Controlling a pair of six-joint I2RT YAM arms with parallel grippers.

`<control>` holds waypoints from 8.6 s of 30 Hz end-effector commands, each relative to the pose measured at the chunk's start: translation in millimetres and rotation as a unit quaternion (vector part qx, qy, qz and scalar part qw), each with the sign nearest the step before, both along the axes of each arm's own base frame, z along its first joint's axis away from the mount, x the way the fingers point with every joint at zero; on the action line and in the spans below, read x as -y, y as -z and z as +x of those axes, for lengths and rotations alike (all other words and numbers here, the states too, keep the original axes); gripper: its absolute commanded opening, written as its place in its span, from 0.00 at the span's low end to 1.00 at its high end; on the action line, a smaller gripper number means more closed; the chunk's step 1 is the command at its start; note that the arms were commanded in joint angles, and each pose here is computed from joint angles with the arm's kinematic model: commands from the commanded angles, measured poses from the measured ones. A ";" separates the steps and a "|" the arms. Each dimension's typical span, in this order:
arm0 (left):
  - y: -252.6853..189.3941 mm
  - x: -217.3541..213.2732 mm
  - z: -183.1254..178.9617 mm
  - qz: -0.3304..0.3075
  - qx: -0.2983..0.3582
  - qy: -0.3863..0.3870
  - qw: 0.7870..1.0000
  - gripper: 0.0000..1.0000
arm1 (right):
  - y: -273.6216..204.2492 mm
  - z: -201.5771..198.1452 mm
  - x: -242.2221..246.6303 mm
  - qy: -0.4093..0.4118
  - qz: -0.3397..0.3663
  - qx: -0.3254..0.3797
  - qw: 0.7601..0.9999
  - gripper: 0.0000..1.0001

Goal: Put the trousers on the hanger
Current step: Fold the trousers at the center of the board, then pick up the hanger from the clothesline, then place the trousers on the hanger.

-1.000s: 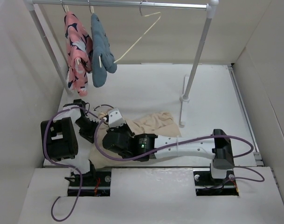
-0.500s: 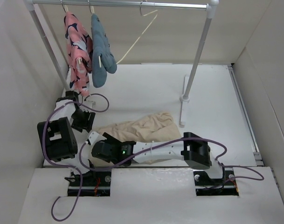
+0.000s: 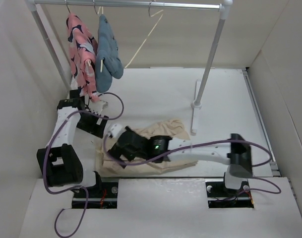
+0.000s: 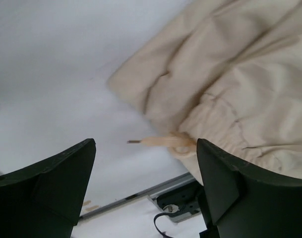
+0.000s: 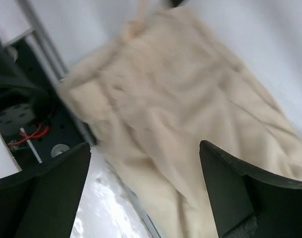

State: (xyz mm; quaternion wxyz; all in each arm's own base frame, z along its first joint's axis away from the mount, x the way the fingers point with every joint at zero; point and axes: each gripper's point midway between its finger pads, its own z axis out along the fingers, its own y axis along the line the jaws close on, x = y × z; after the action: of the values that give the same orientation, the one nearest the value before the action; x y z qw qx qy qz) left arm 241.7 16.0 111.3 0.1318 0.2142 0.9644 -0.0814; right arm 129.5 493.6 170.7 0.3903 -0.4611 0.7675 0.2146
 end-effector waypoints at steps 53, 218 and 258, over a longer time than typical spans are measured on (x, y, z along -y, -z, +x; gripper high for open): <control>-7.1 -12.4 33.2 0.151 0.093 -0.020 0.984 0.87 | 26.4 228.4 276.8 0.475 0.066 -0.090 0.873 0.86; -122.3 243.1 37.2 -0.275 0.158 0.055 0.947 0.70 | 44.0 119.5 114.0 0.372 0.322 -0.216 0.843 0.00; -56.0 201.6 59.8 -0.305 0.010 -0.212 0.928 0.00 | 10.1 93.6 211.3 0.431 0.211 -0.154 0.864 0.96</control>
State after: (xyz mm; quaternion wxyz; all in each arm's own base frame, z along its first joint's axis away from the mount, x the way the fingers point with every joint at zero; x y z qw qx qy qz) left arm 297.7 -178.0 150.7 0.2198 0.0033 0.9302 -0.2940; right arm 220.6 322.2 170.0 0.4082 0.0007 0.8537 0.3233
